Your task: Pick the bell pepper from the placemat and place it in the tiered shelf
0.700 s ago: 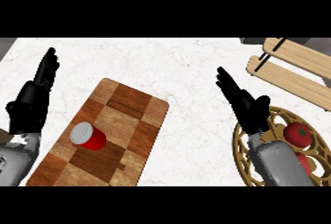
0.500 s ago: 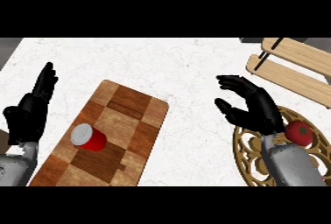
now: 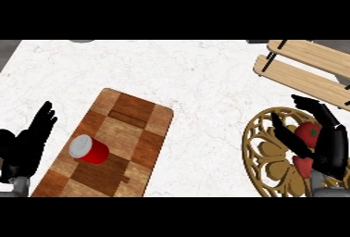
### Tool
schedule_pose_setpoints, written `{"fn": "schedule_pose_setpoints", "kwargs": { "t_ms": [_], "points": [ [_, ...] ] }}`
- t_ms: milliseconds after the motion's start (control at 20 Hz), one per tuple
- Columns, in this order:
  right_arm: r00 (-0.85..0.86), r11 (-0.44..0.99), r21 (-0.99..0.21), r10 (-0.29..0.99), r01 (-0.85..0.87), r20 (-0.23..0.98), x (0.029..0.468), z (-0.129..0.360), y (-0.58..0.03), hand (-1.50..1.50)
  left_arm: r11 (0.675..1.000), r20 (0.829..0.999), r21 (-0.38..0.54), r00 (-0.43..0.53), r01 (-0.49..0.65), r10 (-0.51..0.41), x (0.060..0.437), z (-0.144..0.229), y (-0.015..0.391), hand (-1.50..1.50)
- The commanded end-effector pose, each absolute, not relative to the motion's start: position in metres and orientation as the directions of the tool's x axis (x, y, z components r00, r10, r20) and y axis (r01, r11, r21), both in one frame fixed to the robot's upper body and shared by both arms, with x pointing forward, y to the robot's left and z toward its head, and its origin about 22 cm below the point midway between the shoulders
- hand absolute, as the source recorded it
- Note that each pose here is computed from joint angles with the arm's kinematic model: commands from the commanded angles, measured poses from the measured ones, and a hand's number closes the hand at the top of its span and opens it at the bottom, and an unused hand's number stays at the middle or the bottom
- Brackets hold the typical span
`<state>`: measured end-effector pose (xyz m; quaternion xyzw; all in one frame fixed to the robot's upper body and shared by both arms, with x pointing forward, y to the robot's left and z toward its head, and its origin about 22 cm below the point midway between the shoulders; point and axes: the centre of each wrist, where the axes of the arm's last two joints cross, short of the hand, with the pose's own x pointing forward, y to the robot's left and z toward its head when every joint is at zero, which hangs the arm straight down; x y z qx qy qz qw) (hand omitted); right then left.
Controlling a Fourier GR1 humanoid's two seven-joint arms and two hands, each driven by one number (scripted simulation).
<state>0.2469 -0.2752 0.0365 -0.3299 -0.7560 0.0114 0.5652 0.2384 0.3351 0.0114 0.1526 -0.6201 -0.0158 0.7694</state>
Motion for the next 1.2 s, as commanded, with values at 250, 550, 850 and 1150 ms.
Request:
{"fn": "schedule_pose_setpoints", "kwargs": {
  "t_ms": [250,550,850,1150],
  "points": [
    [0.048,0.557,-0.566,0.686,0.608,0.726,0.16,0.041,-0.254,-1.5,0.965,0.949,0.228,0.251,-0.132,-0.19,0.231,0.009,0.341,0.0],
    [0.343,0.353,-0.822,0.781,0.447,0.522,0.12,0.065,-0.278,-1.5,0.963,0.95,0.216,0.26,-0.159,-0.171,0.223,-0.002,0.351,0.0],
    [0.481,0.228,-0.972,0.846,0.061,0.228,0.123,0.075,-0.271,-1.5,0.971,0.96,0.211,0.21,-0.114,-0.184,0.236,0.004,0.349,0.0],
    [0.542,0.108,-0.99,0.839,-0.092,0.041,0.139,0.121,-0.255,-1.5,0.972,0.957,0.207,0.229,-0.106,-0.179,0.236,0.008,0.358,0.0]
  ]
}}
